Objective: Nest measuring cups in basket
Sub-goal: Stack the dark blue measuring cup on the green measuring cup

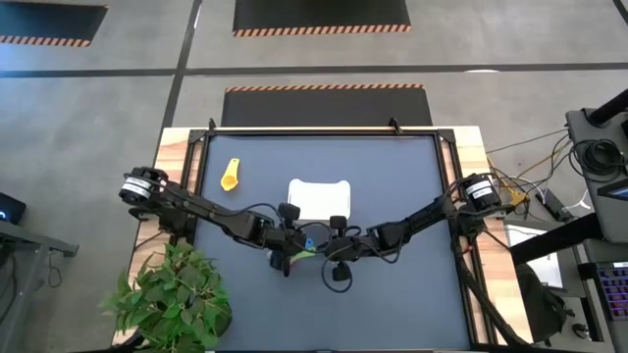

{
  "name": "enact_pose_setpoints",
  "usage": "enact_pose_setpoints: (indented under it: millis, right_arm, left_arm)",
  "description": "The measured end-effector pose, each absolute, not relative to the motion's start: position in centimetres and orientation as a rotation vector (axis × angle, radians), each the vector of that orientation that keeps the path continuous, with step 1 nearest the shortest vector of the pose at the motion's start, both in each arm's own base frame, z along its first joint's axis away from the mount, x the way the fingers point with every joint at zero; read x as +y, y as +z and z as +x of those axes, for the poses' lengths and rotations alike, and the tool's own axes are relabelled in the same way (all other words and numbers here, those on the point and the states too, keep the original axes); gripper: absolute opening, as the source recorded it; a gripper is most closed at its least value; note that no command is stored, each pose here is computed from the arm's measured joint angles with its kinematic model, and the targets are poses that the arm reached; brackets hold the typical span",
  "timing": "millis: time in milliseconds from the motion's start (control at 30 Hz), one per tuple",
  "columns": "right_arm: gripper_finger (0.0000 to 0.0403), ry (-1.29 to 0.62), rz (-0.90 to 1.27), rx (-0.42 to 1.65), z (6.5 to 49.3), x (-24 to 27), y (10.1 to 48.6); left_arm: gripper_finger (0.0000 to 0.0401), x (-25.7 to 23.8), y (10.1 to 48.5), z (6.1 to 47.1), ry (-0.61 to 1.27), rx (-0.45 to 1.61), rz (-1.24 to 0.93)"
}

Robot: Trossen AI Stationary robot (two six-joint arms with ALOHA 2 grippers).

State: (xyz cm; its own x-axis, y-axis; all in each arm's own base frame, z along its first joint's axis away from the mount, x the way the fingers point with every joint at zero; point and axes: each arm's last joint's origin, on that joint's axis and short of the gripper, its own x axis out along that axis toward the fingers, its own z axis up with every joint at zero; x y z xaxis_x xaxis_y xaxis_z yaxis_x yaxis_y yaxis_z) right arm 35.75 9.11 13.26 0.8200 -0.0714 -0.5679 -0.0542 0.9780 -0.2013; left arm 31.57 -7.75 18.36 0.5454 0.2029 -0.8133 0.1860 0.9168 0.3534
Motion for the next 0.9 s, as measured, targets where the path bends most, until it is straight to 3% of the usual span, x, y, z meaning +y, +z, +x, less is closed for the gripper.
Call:
enact_pose_setpoints:
  millis: [900]
  right_arm:
    - [0.0009,-0.009,-0.213,0.610,35.75,9.12,13.26]
  left_arm:
    - [0.0000,-7.98,18.39,31.55,-0.016,0.999,0.410]
